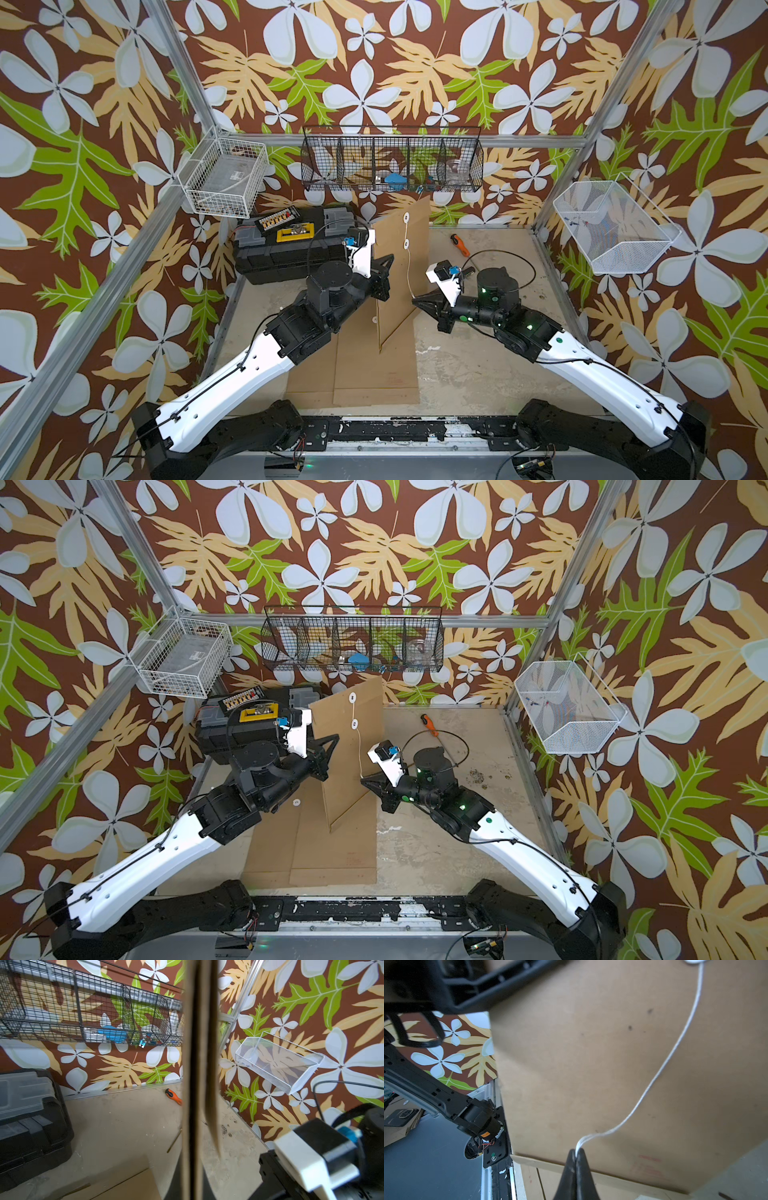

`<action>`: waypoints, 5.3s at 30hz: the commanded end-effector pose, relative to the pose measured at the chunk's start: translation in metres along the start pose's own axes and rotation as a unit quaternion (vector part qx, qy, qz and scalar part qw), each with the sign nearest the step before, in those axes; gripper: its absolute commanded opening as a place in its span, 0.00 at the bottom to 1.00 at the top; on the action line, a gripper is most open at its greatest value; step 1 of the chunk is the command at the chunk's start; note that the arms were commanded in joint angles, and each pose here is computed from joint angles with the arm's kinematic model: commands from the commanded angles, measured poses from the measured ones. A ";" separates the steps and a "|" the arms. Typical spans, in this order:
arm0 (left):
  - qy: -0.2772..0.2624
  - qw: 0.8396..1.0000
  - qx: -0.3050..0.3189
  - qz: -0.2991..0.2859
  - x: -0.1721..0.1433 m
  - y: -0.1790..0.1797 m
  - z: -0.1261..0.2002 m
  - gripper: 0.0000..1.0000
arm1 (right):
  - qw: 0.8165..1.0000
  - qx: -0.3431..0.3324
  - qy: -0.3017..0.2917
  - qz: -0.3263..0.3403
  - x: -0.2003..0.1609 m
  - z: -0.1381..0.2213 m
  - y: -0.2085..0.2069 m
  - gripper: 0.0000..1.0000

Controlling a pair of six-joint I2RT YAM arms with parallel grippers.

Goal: Open the file bag

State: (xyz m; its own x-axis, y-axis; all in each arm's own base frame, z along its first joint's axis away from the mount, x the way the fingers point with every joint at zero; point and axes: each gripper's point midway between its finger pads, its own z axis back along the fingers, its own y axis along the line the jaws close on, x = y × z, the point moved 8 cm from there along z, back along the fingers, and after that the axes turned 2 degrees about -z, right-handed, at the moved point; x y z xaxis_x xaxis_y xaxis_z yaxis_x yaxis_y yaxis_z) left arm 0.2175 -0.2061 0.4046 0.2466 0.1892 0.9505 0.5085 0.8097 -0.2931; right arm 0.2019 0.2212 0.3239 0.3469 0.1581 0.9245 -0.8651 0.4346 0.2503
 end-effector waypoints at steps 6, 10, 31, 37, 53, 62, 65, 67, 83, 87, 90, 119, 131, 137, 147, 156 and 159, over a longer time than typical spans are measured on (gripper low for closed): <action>-0.055 0.998 0.028 0.009 0.011 0.002 -0.008 0.00 | 0.998 0.055 -0.040 0.002 0.017 -0.005 0.014 0.00; -0.051 0.998 0.028 0.008 0.008 0.002 -0.012 0.00 | 0.997 0.076 -0.032 0.004 0.018 -0.009 0.018 0.00; -0.036 0.998 0.044 0.000 -0.003 0.005 -0.020 0.00 | 0.989 0.140 -0.038 0.028 0.022 -0.006 0.038 0.00; -0.033 0.998 0.048 0.000 -0.005 0.006 -0.022 0.00 | 0.988 0.145 -0.039 0.032 0.021 -0.004 0.041 0.00; -0.026 0.999 0.048 0.000 -0.009 0.007 -0.023 0.00 | 0.983 0.174 -0.044 0.050 0.025 0.001 0.053 0.00; -0.019 0.999 0.032 -0.017 -0.009 0.008 -0.008 0.00 | 0.998 -0.020 -0.045 0.041 0.027 0.010 0.024 0.00; -0.013 1.000 0.001 -0.027 -0.008 0.004 0.004 0.00 | 0.992 -0.101 -0.058 0.040 0.030 0.023 0.014 0.00; -0.013 0.999 -0.019 -0.029 -0.008 0.003 0.012 0.00 | 0.987 -0.138 -0.073 0.041 0.034 0.033 0.011 0.00; -0.001 0.997 -0.060 -0.050 -0.013 0.007 0.055 0.00 | 0.870 -0.482 -0.102 0.036 0.063 0.109 -0.035 0.00; 0.010 0.997 -0.056 -0.058 -0.017 0.009 0.057 0.00 | 0.873 -0.476 -0.105 0.018 0.073 0.113 -0.049 0.00; 0.016 0.996 -0.056 -0.060 -0.019 0.009 0.058 0.00 | 0.874 -0.471 -0.120 0.015 0.082 0.115 -0.051 0.00; 0.054 0.985 -0.137 -0.092 -0.029 -0.003 0.064 0.00 | 0.869 -0.490 -0.063 -0.019 0.081 0.131 -0.108 0.00; 0.050 0.983 -0.149 -0.095 -0.023 -0.007 0.067 0.00 | 0.869 -0.492 -0.031 -0.046 0.062 0.129 -0.128 0.00; 0.056 0.981 -0.161 -0.097 -0.025 -0.008 0.068 0.00 | 0.867 -0.494 -0.028 -0.060 0.060 0.131 -0.136 0.00; 0.100 0.955 -0.246 -0.130 -0.039 -0.022 0.067 0.00 | 0.885 -0.461 -0.056 -0.041 0.081 0.131 -0.129 0.00; 0.170 0.933 -0.273 -0.163 -0.055 -0.029 0.048 0.00 | 0.922 -0.370 -0.113 0.007 0.126 0.131 -0.104 0.00; 0.189 0.930 -0.260 -0.180 -0.063 -0.029 0.042 0.00 | 0.930 -0.339 -0.142 0.018 0.146 0.135 -0.092 0.00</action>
State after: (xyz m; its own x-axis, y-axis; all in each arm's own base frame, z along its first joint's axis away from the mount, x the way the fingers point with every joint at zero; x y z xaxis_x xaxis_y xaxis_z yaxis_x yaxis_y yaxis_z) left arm 0.1538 -0.2164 0.3613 0.2281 -0.2847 0.9311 0.9104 0.4014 -0.1003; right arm 0.2872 0.0763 0.4554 0.1931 0.0103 0.9811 -0.3256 0.9440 0.0541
